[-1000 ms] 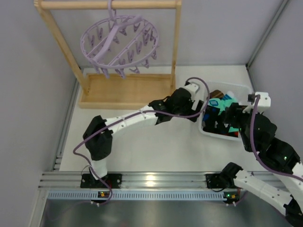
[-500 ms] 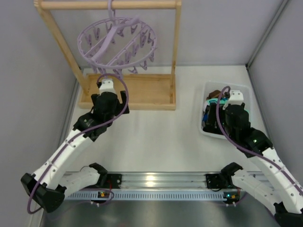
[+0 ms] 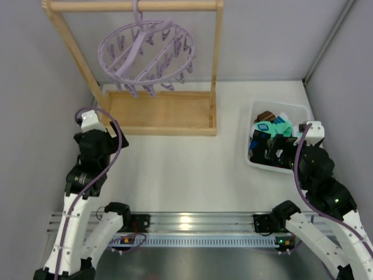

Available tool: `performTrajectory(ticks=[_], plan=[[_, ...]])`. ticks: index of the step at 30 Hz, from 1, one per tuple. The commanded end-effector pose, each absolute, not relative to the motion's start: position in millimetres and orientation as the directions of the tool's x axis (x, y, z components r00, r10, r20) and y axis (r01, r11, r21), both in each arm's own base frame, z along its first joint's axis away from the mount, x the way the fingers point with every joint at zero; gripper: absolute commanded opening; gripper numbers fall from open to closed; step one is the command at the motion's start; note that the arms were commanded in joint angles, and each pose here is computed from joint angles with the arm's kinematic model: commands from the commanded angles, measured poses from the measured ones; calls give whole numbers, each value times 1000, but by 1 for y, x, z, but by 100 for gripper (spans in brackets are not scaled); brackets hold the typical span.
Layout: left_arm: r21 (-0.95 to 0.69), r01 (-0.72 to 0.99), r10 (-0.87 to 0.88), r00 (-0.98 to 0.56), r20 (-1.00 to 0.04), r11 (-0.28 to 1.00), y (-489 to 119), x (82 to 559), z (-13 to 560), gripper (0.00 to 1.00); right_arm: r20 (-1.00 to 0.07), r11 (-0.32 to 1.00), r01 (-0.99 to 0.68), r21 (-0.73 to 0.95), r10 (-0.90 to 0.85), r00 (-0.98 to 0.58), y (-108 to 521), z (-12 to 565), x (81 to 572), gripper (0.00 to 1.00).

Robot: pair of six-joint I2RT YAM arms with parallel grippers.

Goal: Remove the socks clipped to the hanger

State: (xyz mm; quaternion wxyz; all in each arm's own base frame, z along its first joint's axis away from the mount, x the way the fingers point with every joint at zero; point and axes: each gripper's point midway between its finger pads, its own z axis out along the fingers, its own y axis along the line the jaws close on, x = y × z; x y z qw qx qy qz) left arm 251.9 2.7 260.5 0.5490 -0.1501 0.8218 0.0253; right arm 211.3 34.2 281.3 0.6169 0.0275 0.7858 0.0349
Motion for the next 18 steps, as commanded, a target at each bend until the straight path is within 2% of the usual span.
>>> performTrajectory(ticks=[1, 8, 12, 18], plan=[[-159, -195, -207, -263, -942, 968, 1, 250, 288, 98, -972, 998, 10, 56, 57, -229, 25, 293, 204, 100], [-190, -172, -223, -195, -955, 967, 4, 218, 268, 98, -976, 998, 30, 51, 56, -211, 19, 295, 200, 100], [-217, -157, -237, -123, -964, 964, 5, 207, 282, 98, -974, 999, 28, 42, 47, -223, 19, 292, 199, 100], [-211, -100, -227, -185, -956, 972, -9, 215, 272, 98, -975, 999, 19, 46, 49, -216, 18, 288, 195, 99]])
